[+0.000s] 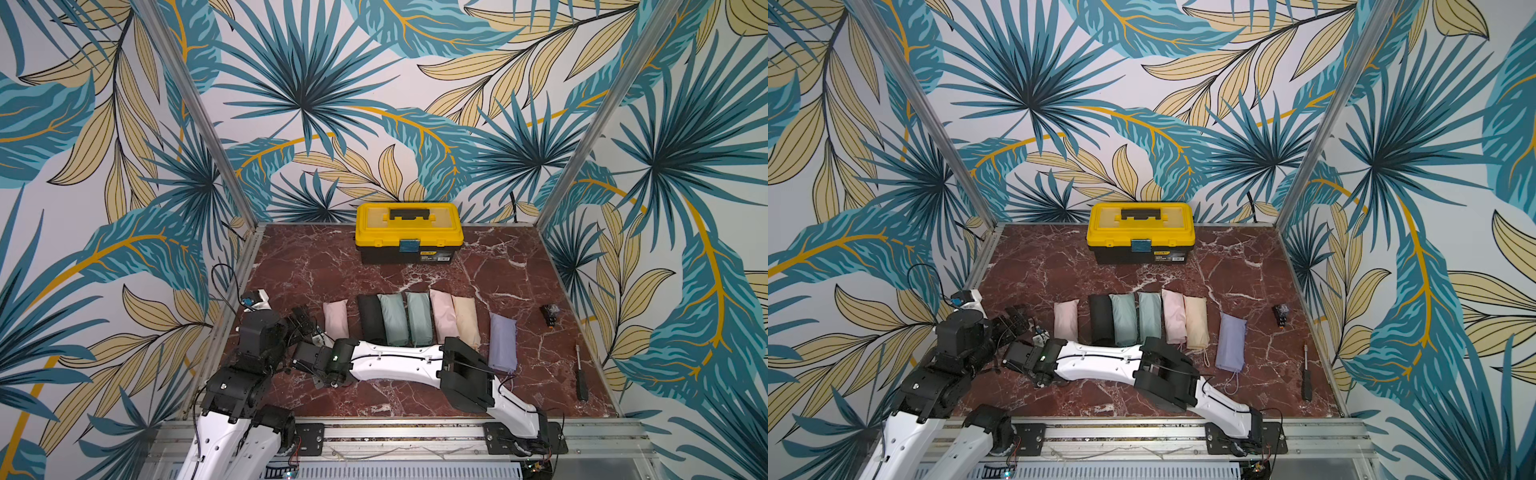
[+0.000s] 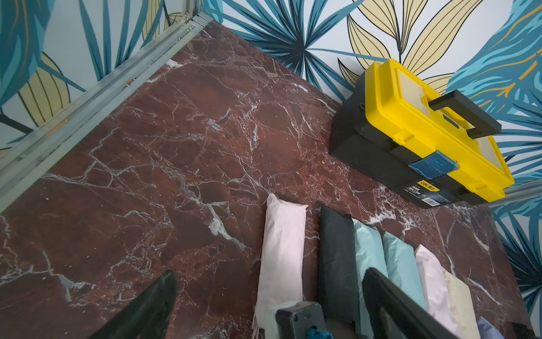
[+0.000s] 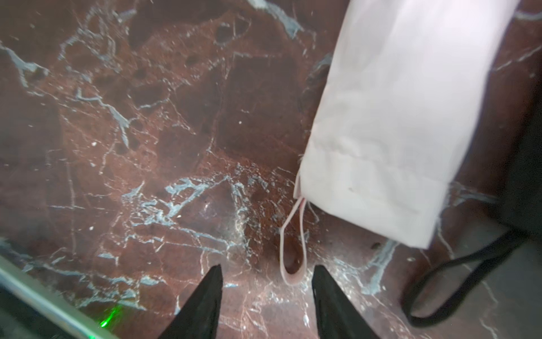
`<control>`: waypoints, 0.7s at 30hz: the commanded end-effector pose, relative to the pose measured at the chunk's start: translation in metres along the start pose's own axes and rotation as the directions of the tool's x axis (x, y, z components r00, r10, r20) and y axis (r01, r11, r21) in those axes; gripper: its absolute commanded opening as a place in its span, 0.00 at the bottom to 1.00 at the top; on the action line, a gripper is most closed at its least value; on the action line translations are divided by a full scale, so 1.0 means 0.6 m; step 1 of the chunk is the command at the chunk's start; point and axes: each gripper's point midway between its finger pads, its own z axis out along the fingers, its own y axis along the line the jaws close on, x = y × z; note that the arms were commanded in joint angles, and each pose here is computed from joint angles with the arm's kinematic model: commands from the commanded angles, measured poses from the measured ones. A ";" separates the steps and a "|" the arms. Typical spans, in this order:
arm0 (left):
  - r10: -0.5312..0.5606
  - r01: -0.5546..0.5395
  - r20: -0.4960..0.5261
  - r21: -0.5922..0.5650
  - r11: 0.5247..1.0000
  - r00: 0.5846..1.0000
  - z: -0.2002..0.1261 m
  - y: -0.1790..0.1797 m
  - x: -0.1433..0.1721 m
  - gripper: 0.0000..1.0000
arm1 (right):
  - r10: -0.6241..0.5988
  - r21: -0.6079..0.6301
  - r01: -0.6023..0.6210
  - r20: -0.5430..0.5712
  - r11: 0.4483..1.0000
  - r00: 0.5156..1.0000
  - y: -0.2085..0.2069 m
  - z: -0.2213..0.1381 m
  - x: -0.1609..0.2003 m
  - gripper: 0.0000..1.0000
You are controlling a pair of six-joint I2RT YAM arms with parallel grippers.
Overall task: Take umbrellas out of sleeves
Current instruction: Take out the umbrella from the umbrella sleeve.
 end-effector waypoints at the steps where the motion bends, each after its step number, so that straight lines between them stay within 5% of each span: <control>1: -0.004 0.004 -0.004 0.046 0.999 1.000 -0.010 -0.015 -0.003 1.00 | 0.002 0.095 0.000 -0.018 0.995 1.000 -0.034 0.019 0.012 0.51; 21: -0.010 0.011 -0.020 0.045 0.999 1.000 -0.004 -0.013 0.006 1.00 | 0.015 0.121 -0.008 -0.060 0.993 0.998 -0.046 0.058 0.042 0.32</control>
